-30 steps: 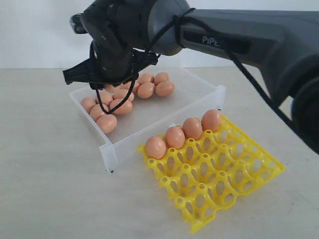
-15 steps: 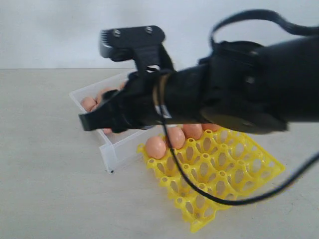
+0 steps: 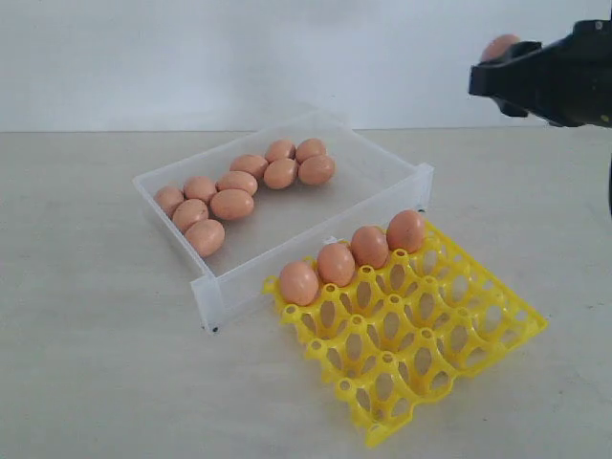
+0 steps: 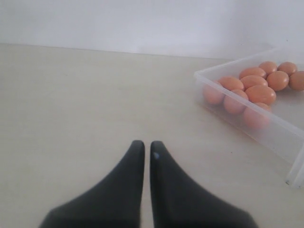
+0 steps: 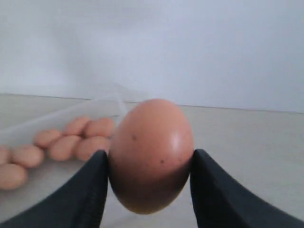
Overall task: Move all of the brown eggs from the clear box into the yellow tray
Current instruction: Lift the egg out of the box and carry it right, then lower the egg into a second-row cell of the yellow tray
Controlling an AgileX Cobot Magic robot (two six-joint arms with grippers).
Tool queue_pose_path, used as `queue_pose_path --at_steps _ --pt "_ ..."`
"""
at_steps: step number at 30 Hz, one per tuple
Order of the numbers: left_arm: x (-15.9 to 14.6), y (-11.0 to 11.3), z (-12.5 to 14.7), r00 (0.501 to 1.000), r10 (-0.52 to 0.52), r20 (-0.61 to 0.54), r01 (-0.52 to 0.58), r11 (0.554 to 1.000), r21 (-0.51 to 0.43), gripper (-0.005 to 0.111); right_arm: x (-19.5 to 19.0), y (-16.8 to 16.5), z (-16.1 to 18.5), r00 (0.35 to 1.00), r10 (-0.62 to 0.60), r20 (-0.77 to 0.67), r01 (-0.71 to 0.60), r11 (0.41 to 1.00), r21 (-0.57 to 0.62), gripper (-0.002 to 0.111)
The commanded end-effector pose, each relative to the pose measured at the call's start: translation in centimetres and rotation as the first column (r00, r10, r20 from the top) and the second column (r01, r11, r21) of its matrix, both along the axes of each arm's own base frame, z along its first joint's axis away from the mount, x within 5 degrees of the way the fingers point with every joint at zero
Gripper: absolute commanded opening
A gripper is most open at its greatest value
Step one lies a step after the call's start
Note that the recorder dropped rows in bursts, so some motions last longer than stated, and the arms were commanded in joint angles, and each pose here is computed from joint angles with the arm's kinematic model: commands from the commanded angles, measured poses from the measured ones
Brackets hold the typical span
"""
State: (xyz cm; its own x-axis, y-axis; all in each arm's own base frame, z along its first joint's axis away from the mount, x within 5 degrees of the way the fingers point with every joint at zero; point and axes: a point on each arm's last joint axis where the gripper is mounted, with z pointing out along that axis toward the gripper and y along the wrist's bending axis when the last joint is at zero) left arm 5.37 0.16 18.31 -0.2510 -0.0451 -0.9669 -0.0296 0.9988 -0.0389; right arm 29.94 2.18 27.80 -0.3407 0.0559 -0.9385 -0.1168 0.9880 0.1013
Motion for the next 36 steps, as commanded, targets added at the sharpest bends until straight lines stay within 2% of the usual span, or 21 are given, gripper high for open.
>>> queue_pose_path --at_steps 1,3,4,5,6,8,9,11,13,16,18,20,23,25,27,28,31,32,34,36 --pt "0.0 0.0 0.0 1.000 0.003 0.005 -0.003 1.000 -0.004 0.004 1.3 -4.5 -3.5 0.996 -0.012 -0.092 -0.023 0.932 -0.362 0.000" --pt "0.0 0.0 0.0 1.000 0.003 0.005 -0.003 1.000 -0.004 0.004 1.3 -6.4 -5.4 0.975 -0.077 -0.208 -0.019 0.906 -0.422 0.000" --pt "0.0 0.0 0.0 1.000 0.003 0.005 -0.003 1.000 -0.004 0.004 1.3 -7.2 -6.0 0.959 -0.130 -0.251 0.020 0.917 -0.398 0.000" --pt "0.0 0.0 0.0 1.000 0.003 0.005 -0.003 1.000 -0.004 0.004 1.5 -8.1 -6.5 0.933 -0.201 -0.298 0.089 0.933 -0.349 0.000" --pt "0.0 0.0 0.0 1.000 0.003 0.005 -0.003 1.000 -0.004 0.004 1.5 -9.2 -6.9 0.878 -0.304 -0.369 0.223 0.943 -0.246 0.000" --pt "0.0 0.0 0.0 1.000 0.003 0.005 -0.003 1.000 -0.004 0.004 1.8 -10.5 -7.1 0.807 -0.396 -0.437 0.377 0.916 -0.135 0.000" --pt "0.0 0.0 0.0 1.000 0.003 0.005 -0.003 1.000 -0.004 0.004 2.2 -10.9 -7.0 0.799 -0.407 -0.442 0.397 0.910 -0.121 0.000" --pt "0.0 0.0 0.0 1.000 0.003 0.005 -0.003 1.000 -0.004 0.004 2.8 -11.0 -6.2 0.830 -0.401 -0.387 0.390 0.914 -0.111 0.000" --pt "0.0 0.0 0.0 1.000 0.003 0.005 -0.003 1.000 -0.004 0.004 3.8 -11.0 -5.0 0.864 -0.406 -0.297 0.420 0.907 -0.018 0.000" --pt "0.0 0.0 0.0 1.000 0.003 0.005 -0.003 1.000 -0.004 0.004 5.0 -11.0 -3.1 0.880 -0.444 -0.166 0.471 0.860 0.197 0.000" --pt "0.0 0.0 0.0 1.000 0.003 0.005 -0.003 1.000 -0.004 0.004 5.6 -11.1 -1.8 0.870 -0.491 -0.051 0.467 0.786 0.405 0.000" --pt "0.0 0.0 0.0 1.000 0.003 0.005 -0.003 1.000 -0.004 0.004 6.0 -11.5 -0.9 0.831 -0.556 0.021 0.421 0.652 0.631 0.000" --pt "0.0 0.0 0.0 1.000 0.003 0.005 -0.003 1.000 -0.004 0.004 6.5 -12.3 0.5 0.749 -0.638 0.179 0.170 0.447 0.878 0.000" --pt "0.0 0.0 0.0 1.000 0.003 0.005 -0.003 1.000 -0.004 0.004 6.6 -12.6 0.9 0.706 -0.656 0.268 -0.052 0.329 0.943 0.000" --pt "0.0 0.0 0.0 1.000 0.003 0.005 -0.003 1.000 -0.004 0.004 6.8 -12.4 0.8 0.706 -0.629 0.326 -0.205 0.259 0.944 0.000" --pt "0.0 0.0 0.0 1.000 0.003 0.005 -0.003 1.000 -0.004 0.004 7.0 -11.9 0.6 0.727 -0.581 0.366 -0.261 0.260 0.930 0.000" --pt "0.0 0.0 0.0 1.000 0.003 0.005 -0.003 1.000 -0.004 0.004 7.9 -9.5 -1.0 0.864 -0.328 0.382 -0.270 0.339 0.901 0.000" --pt "0.0 0.0 0.0 1.000 0.003 0.005 -0.003 1.000 -0.004 0.004 8.0 -8.6 -1.3 0.894 -0.233 0.384 -0.279 0.381 0.881 0.000" --pt "0.0 0.0 0.0 1.000 0.003 0.005 -0.003 1.000 -0.004 0.004 8.1 -6.3 -2.0 0.925 0.040 0.379 -0.341 0.529 0.777 0.000" --pt "0.0 0.0 0.0 1.000 0.003 0.005 -0.003 1.000 -0.004 0.004 7.7 -4.4 -2.5 0.893 0.293 0.340 -0.448 0.635 0.629 0.000"
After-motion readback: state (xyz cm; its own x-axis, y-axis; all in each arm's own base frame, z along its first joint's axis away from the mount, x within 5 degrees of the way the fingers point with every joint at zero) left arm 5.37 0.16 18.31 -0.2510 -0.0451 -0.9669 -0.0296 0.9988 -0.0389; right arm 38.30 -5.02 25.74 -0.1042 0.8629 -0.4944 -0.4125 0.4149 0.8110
